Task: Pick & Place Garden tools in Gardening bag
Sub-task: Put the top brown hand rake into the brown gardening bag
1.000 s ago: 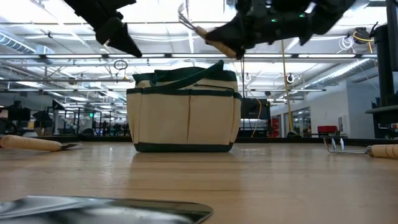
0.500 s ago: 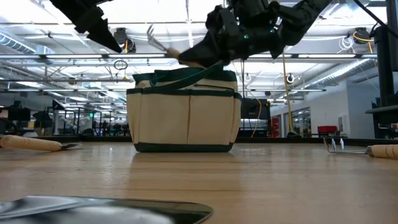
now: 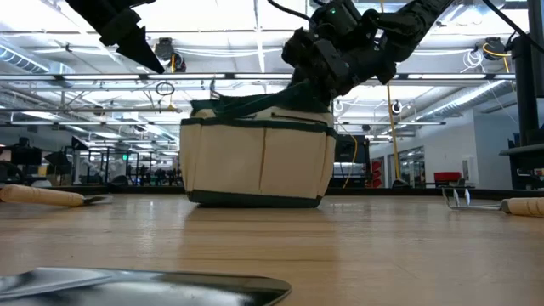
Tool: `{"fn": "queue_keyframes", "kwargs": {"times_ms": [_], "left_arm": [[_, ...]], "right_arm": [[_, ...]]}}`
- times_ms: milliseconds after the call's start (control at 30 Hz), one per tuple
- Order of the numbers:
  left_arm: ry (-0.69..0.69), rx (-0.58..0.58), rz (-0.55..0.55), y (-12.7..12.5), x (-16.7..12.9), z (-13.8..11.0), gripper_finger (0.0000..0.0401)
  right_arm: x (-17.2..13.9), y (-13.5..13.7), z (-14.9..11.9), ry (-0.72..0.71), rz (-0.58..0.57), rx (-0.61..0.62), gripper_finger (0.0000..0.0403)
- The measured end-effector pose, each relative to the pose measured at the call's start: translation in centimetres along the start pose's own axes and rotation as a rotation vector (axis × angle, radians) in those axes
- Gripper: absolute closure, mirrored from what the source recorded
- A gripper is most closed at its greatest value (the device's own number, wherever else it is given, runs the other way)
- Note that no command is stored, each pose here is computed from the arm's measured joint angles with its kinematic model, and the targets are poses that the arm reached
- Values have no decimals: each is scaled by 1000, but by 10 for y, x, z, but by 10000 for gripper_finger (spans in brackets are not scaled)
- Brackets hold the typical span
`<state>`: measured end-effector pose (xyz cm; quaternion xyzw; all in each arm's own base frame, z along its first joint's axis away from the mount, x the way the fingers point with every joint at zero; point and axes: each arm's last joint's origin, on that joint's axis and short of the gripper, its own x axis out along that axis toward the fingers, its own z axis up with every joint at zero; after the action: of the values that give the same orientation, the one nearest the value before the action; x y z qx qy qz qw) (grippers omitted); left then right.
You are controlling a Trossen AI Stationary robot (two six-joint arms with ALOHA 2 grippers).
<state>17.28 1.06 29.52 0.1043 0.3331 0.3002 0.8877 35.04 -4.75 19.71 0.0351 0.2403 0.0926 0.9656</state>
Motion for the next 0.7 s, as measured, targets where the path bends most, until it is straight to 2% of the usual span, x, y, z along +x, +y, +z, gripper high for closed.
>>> {"fn": "queue_keyframes", "kwargs": {"times_ms": [200,400,567,700], "left_arm": [[0,-7,0,0,0,0,288],[0,-10,0,0,0,0,288],[0,-9,-1,0,0,0,288],[0,-9,0,0,0,0,288]], "right_arm": [[0,-2,-6,65,-70,-17,337],[-1,-6,-6,73,-226,-13,336],[-2,-9,-1,18,-243,22,336],[-3,-11,-8,85,-243,29,335]]}}
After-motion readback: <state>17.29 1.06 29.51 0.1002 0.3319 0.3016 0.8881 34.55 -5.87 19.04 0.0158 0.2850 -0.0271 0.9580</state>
